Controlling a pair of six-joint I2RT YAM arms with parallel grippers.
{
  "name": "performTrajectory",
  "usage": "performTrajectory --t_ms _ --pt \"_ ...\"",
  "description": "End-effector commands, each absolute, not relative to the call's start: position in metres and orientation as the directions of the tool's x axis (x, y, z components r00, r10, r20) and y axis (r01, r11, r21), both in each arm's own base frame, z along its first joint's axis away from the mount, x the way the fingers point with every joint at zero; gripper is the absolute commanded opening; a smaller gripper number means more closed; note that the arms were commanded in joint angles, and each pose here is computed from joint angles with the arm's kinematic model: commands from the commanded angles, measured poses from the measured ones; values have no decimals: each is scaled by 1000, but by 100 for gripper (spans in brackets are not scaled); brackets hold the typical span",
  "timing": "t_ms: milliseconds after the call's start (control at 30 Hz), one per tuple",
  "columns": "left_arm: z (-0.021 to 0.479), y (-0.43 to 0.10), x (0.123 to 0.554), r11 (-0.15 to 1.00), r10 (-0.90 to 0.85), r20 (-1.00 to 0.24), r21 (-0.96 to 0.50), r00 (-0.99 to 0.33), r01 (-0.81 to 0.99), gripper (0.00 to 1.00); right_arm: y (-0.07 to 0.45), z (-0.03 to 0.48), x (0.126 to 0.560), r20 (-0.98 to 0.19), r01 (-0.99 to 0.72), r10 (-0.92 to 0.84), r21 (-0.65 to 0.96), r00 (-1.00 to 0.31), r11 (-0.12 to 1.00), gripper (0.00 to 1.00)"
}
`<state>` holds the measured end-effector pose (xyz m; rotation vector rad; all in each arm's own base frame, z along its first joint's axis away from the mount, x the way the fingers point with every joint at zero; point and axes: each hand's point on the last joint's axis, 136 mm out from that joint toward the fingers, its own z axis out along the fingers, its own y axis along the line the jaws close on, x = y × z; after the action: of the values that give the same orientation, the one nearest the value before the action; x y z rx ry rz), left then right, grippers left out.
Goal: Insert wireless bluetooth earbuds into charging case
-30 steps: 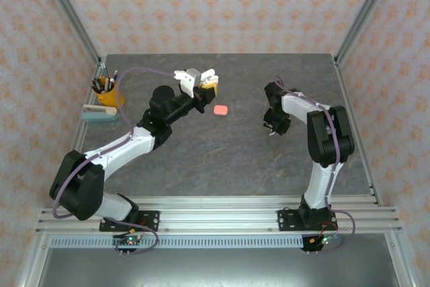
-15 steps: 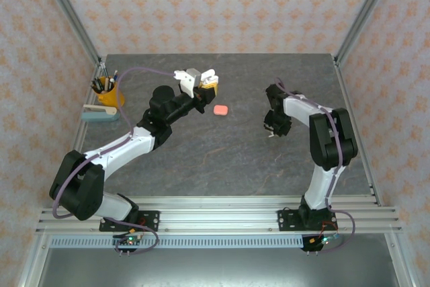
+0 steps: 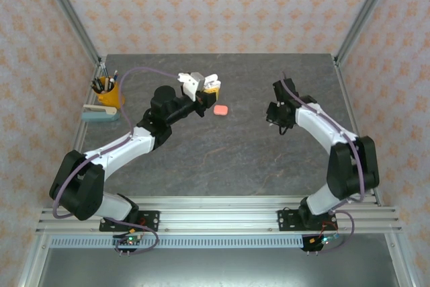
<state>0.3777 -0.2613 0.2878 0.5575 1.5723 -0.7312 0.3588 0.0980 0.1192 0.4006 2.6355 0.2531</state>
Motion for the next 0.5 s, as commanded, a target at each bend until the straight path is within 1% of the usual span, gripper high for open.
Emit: performTrajectory --t_ms 0,200,333,467 --pt "282 -270 368 613 -29 -993 -111 -118 783 0 109 167 373 -578 113 254 268 -776 957 23" --pt "271 -285 357 513 -20 -988 -140 -151 847 0 135 245 374 -710 -37 188 289 -679 956 23" --pt "269 -289 355 481 -20 -988 -142 -151 865 0 152 292 370 -764 -115 159 292 -625 950 23" --pt "271 -298 350 416 -17 -987 -152 -159 896 0 169 331 363 -807 -196 132 293 -576 936 23"
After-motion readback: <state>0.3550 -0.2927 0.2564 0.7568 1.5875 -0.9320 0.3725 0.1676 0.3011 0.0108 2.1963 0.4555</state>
